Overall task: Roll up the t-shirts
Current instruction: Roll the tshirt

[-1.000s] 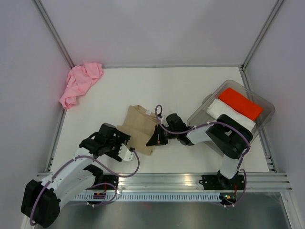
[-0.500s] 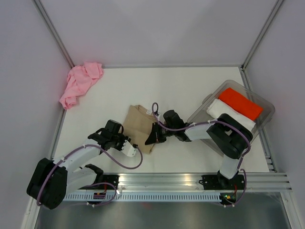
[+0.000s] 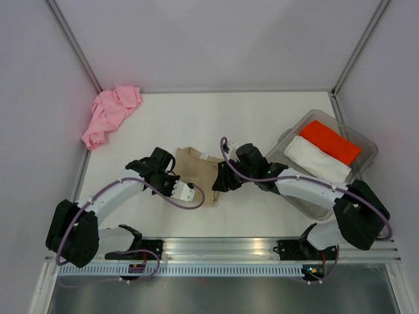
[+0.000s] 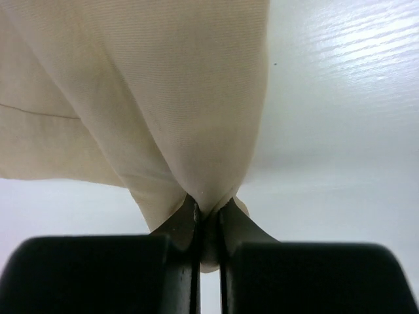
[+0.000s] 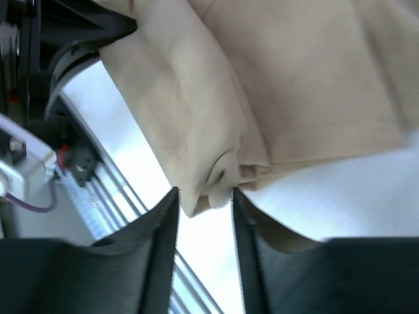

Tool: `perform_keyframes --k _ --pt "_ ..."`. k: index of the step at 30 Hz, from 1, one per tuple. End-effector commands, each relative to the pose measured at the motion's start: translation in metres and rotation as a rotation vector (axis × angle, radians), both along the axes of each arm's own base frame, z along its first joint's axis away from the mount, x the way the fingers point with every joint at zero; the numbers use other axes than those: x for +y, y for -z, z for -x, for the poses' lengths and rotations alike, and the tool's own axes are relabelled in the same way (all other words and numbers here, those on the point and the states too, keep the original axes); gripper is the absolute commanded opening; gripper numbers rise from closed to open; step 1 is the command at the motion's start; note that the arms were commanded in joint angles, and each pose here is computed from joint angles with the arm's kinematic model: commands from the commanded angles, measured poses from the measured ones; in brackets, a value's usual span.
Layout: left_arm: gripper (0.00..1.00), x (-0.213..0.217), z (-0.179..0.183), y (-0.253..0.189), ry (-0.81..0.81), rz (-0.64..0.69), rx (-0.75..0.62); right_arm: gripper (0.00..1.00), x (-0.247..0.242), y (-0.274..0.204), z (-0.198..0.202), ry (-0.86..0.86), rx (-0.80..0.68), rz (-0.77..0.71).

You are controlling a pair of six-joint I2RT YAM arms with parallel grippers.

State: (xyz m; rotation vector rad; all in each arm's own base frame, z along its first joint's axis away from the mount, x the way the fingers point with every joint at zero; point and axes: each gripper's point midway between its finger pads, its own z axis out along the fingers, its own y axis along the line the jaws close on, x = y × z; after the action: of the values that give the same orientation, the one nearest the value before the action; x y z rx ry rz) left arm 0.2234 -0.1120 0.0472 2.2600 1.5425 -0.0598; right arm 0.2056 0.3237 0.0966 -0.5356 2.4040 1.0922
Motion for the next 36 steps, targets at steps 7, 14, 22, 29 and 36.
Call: perform_keyframes --k 7,14,22,29,36 --pt "0.02 -0.004 0.033 -0.02 -0.178 0.039 0.275 0.97 -0.06 -0.098 -0.047 0.094 -0.547 0.169" --pt "0.02 -0.015 0.049 -0.014 -0.2 0.107 0.438 0.98 -0.09 -0.197 -0.073 0.426 -0.929 -0.096" --pt "0.02 -0.033 0.048 -0.016 -0.249 0.192 0.541 0.83 -0.051 -0.095 -0.038 -0.031 -0.922 0.157" --pt "0.02 -0.026 0.044 -0.009 -0.253 0.146 0.533 0.86 -0.052 -0.023 0.034 -0.405 -1.106 0.324" --pt "0.02 -0.022 0.04 -0.007 -0.257 0.117 0.521 0.92 -0.021 -0.016 0.028 -0.463 -1.293 0.424"
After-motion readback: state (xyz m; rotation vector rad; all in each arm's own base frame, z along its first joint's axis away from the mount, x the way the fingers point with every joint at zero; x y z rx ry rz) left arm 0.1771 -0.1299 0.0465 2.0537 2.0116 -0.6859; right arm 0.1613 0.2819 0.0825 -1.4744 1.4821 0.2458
